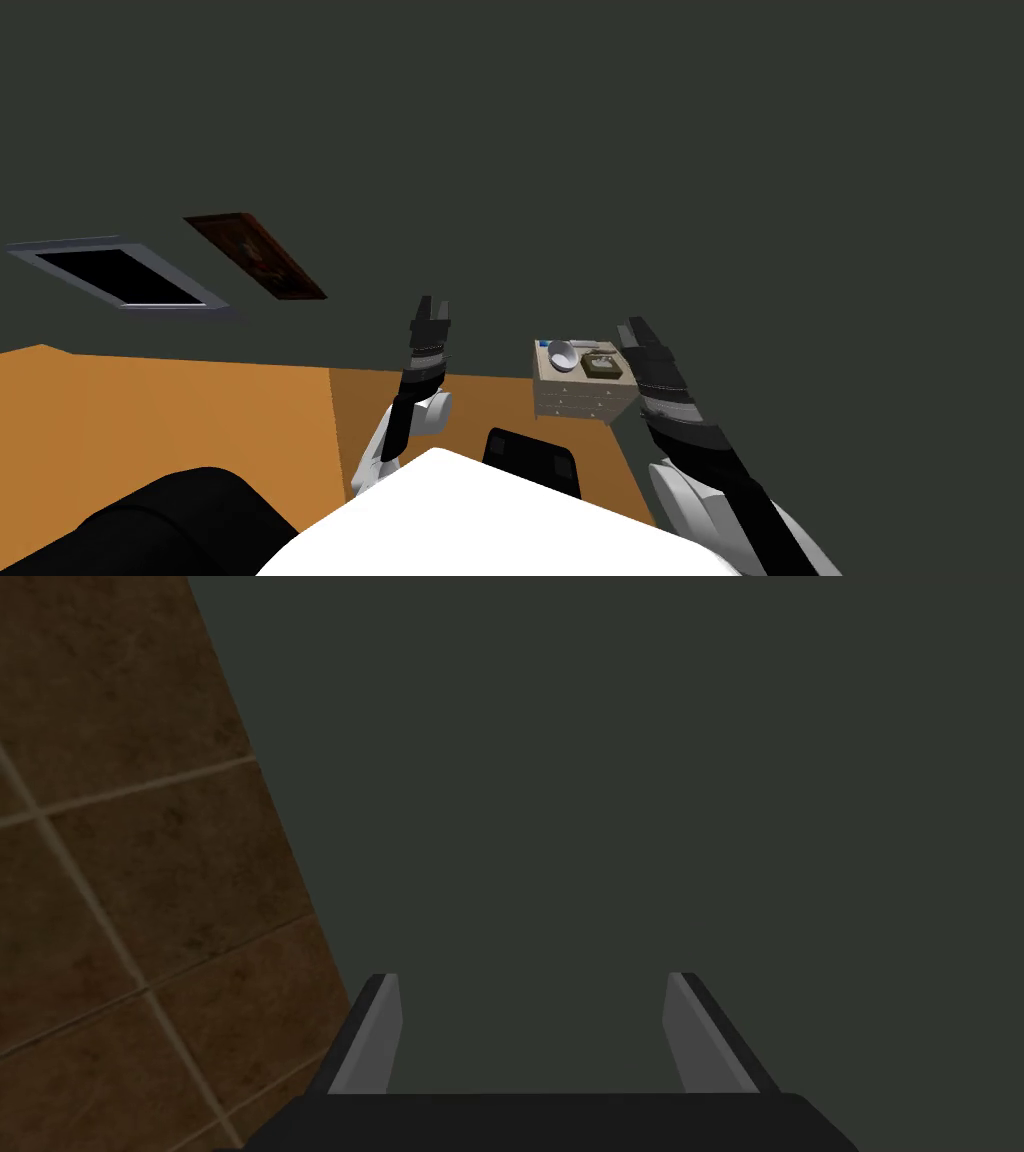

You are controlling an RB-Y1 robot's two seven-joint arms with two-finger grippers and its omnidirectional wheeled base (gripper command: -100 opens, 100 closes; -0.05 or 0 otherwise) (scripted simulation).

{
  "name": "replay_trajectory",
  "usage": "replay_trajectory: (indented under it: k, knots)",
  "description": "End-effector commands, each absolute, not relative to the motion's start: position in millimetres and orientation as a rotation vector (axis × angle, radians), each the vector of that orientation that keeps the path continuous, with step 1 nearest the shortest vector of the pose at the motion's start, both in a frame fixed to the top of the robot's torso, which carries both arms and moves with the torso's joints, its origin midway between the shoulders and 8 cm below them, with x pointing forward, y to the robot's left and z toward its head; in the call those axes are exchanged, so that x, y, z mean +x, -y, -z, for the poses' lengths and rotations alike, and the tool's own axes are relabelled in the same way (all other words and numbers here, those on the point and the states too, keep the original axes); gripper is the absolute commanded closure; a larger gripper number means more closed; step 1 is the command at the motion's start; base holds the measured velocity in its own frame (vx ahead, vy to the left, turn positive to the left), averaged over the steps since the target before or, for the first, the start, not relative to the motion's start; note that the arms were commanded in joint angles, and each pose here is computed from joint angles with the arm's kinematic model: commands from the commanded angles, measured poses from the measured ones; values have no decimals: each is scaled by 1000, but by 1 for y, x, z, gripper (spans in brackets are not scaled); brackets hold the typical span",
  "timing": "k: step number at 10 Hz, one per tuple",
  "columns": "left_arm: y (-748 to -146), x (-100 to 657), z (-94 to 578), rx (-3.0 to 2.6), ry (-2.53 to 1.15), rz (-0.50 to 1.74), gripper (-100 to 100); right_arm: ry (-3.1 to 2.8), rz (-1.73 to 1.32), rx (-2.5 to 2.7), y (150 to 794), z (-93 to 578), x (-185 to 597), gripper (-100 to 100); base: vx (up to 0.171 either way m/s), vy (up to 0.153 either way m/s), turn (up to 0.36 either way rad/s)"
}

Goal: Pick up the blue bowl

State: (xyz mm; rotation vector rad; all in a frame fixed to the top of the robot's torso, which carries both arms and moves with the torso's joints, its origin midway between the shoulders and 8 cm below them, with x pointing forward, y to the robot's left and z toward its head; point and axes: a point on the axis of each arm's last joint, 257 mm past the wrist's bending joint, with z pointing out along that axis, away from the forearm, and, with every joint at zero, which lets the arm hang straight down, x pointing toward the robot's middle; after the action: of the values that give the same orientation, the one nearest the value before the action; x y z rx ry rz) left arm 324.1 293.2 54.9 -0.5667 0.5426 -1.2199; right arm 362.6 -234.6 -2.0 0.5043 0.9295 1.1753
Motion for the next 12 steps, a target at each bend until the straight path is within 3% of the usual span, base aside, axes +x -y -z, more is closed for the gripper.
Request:
replay_trajectory:
  k: [1, 12]
  knots:
    - [-293, 324, -55, -567, -543, 1220, 0, -1012, -1103, 450, 231, 21, 363, -100, -8, 20, 296]
    - [-293, 324, -55, -567, -543, 1220, 0, -1464, -655, 103, 243, 151, 352, -100, 8, 26, 247]
